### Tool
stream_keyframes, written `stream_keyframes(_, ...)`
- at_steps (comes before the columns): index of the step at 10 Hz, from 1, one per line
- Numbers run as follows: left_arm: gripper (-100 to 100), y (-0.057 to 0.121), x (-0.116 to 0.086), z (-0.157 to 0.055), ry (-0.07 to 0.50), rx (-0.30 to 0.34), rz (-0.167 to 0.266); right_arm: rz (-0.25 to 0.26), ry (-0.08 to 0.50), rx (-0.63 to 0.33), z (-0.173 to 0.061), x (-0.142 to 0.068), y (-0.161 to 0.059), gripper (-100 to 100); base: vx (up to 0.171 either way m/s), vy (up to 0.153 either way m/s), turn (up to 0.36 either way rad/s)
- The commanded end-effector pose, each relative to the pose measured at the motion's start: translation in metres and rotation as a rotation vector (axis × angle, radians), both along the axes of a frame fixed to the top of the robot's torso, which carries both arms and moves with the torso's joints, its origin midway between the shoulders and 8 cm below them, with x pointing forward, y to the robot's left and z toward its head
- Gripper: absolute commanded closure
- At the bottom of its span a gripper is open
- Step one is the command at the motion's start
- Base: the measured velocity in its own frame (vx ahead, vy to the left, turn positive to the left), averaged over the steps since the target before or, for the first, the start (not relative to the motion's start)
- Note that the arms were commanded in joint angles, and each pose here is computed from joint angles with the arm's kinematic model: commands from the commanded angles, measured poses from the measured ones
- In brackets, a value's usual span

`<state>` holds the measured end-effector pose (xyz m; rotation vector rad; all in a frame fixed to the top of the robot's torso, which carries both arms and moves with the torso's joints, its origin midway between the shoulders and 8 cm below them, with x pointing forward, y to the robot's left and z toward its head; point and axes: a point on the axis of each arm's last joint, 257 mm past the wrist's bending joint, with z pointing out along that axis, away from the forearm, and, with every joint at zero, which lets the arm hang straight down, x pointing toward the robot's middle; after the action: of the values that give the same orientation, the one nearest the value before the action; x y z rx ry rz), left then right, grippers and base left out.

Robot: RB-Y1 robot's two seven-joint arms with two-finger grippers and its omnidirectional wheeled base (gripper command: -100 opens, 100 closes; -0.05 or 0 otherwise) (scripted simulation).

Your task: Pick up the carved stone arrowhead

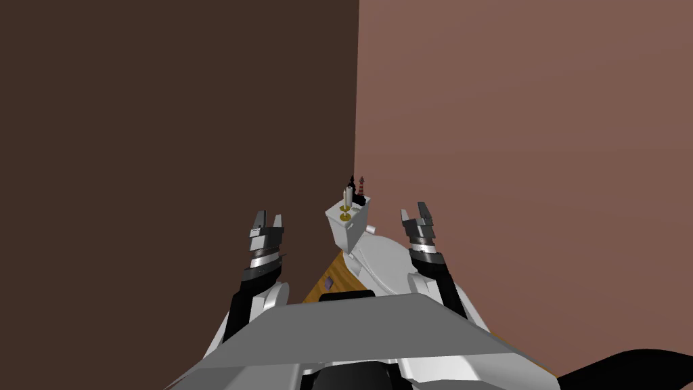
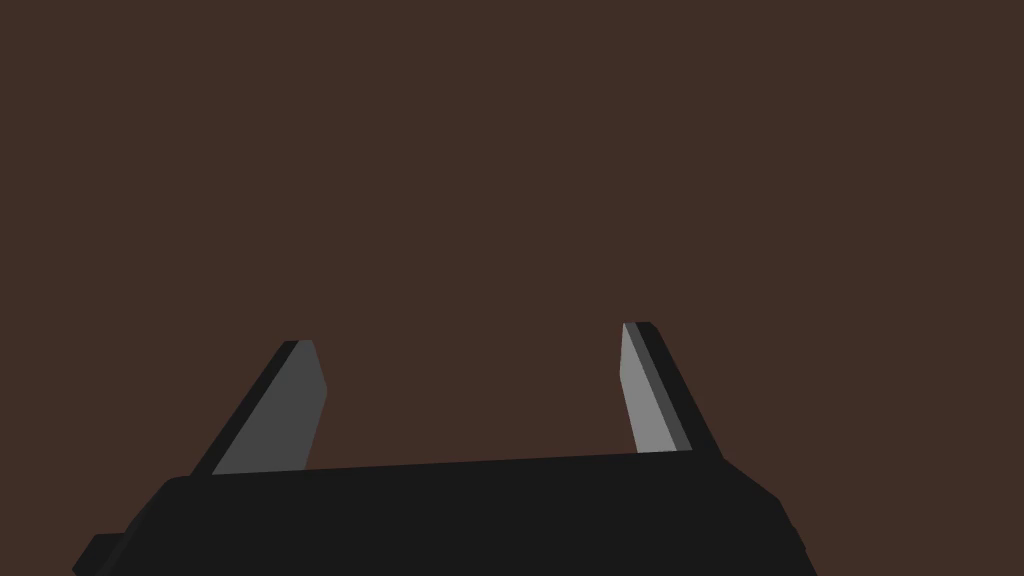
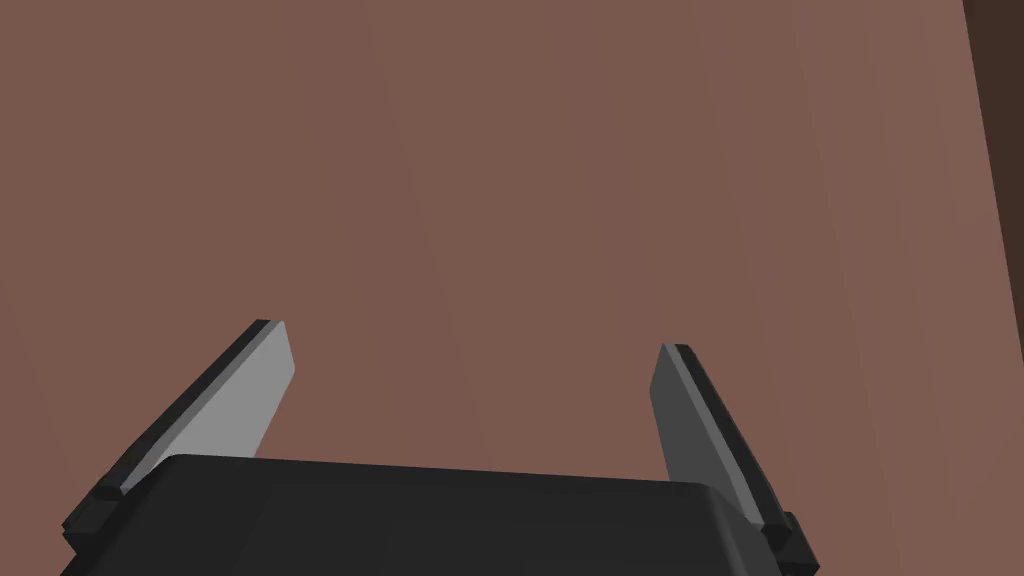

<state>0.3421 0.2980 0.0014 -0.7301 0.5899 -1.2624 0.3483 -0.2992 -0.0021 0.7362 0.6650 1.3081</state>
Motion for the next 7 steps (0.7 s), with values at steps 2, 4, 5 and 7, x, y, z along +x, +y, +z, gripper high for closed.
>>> stream_keyframes(2, 0, 0.0000, 0.0000, 0.0000, 0.000, 0.000, 0.000, 0.079, -0.004, 0.033, -0.0021, 0.0039, 0.0049, -100, 0.011, 0.005, 0.035)
stream_keyframes(4, 0, 0.0000, 0.0000, 0.0000, 0.000, 0.000, 0.000, 0.144, -0.014, 0.095, -0.0037, 0.0067, 0.0065, -100, 0.017, 0.009, 0.035)
stream_keyframes(5, 0, 0.0000, 0.0000, 0.0000, 0.000, 0.000, 0.000, 0.179, -0.021, 0.137, -0.0046, 0.0082, 0.0067, -100, 0.019, 0.009, 0.049)
stream_keyframes(7, 0, 0.0000, 0.0000, 0.0000, 0.000, 0.000, 0.000, 0.249, -0.038, 0.232, -0.0068, 0.0114, 0.0063, -100, 0.023, 0.008, 0.051)
